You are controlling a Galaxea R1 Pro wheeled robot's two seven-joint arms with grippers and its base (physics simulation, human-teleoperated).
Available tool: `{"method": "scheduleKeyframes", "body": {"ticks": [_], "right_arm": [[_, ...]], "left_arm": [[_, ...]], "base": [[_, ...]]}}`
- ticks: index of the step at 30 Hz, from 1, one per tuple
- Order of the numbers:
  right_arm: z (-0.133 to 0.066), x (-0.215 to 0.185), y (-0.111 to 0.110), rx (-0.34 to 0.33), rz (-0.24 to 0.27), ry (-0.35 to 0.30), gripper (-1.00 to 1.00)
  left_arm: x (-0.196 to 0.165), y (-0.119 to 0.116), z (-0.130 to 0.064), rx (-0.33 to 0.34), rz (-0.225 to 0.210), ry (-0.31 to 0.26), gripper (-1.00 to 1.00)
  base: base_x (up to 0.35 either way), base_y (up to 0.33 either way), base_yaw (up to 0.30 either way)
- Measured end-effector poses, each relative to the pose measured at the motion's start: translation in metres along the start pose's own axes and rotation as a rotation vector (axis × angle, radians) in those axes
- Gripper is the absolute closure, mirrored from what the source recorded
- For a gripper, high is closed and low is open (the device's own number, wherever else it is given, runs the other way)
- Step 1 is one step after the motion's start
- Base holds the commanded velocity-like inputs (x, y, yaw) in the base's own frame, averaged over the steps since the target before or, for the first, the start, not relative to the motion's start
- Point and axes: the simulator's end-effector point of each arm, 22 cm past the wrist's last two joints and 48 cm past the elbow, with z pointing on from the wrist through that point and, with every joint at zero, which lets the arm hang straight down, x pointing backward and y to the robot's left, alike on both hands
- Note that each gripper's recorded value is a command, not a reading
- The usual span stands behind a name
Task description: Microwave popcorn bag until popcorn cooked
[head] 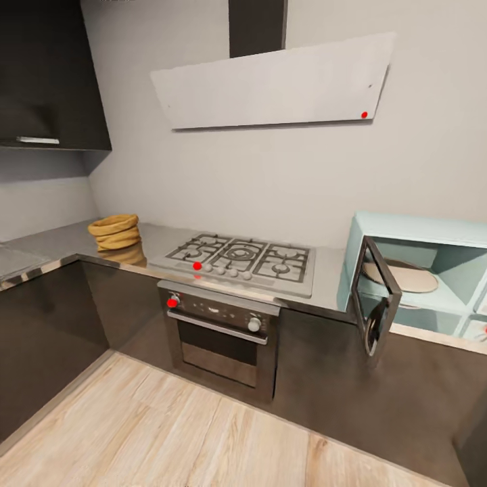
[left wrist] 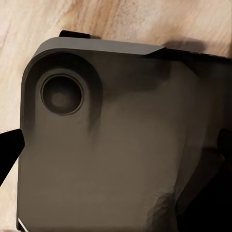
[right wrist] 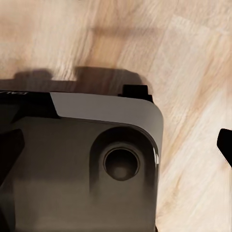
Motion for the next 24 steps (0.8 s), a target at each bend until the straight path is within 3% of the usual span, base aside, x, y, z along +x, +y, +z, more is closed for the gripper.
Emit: {"method": "scheduleKeyframes", "body": {"ticks": [24], "right_arm": [[0.0001, 0.0000, 0.0011, -0.001, 0.000, 0.000, -1.00]], "left_arm": [[-0.0003, 0.0003, 0.0000, -0.001, 0.000, -0.001, -1.00]], "base": [[0.000, 0.000, 0.269]]}}
